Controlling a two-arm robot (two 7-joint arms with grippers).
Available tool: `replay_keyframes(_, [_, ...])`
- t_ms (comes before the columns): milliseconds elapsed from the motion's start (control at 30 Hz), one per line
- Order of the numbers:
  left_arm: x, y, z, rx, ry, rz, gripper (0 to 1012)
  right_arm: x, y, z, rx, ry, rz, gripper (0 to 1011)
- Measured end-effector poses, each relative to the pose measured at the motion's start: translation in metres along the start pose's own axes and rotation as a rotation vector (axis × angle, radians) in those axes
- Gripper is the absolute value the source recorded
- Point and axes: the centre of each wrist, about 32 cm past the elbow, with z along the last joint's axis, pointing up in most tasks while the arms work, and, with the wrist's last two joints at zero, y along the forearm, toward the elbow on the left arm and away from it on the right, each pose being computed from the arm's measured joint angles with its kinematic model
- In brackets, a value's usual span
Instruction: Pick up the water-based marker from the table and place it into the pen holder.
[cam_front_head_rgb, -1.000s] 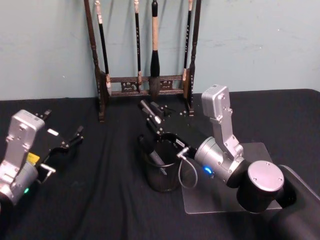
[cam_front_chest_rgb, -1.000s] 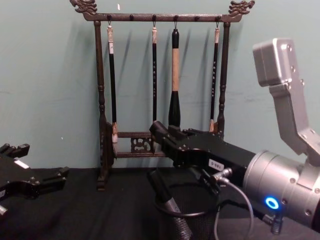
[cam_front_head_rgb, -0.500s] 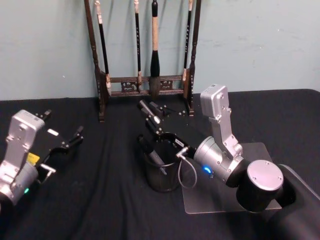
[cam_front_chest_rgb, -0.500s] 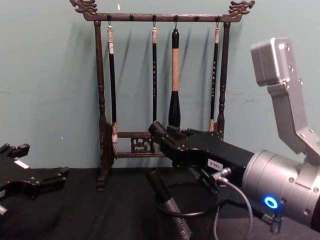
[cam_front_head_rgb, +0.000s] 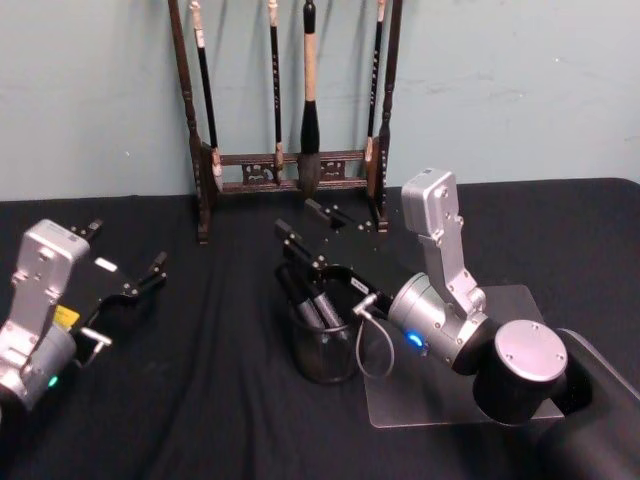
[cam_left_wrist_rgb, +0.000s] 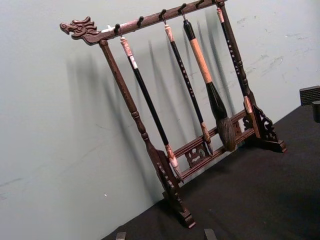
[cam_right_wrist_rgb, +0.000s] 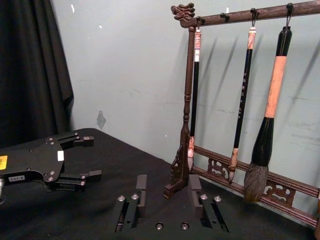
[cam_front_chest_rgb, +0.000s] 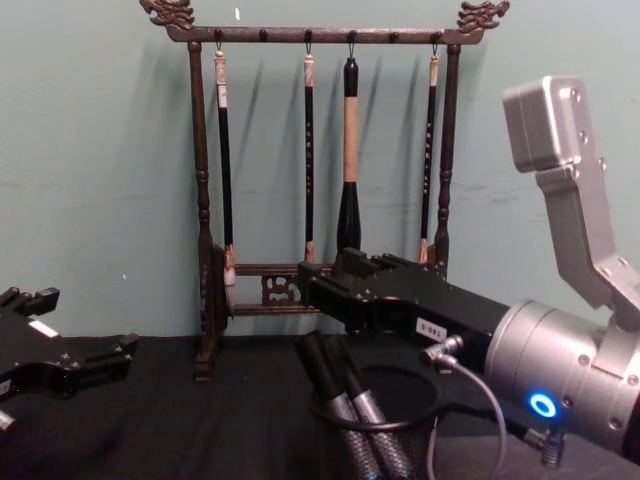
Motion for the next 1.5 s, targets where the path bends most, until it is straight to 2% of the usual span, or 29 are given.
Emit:
replay_keyframes(233, [0.0,0.0,0.0,0.0,0.0,0.0,1009,0.0,0.0,0.0,0.0,0.0,0.0,736])
replay_keyframes(267, [0.0,0.0,0.0,0.0,0.0,0.0,1009,0.0,0.0,0.0,0.0,0.0,0.0,736])
replay_keyframes(300, [0.0,0.0,0.0,0.0,0.0,0.0,1009,0.0,0.0,0.0,0.0,0.0,0.0,790])
replay_keyframes(567, [0.0,0.0,0.0,0.0,0.0,0.0,1009,0.0,0.0,0.0,0.0,0.0,0.0,996])
replay_keyframes(867, [0.0,0.0,0.0,0.0,0.0,0.0,1009,0.0,0.0,0.0,0.0,0.0,0.0,1002])
replay_keyframes(1267, [0.0,0.0,0.0,0.0,0.0,0.0,1009,-0.001,-0.015,0.003,-0.041,0.023,-0.023,1002])
replay_keyframes(1500, [0.0,0.0,0.0,0.0,0.0,0.0,1009,0.001,-0.023,0.006,-0.041,0.021,-0.033,1002])
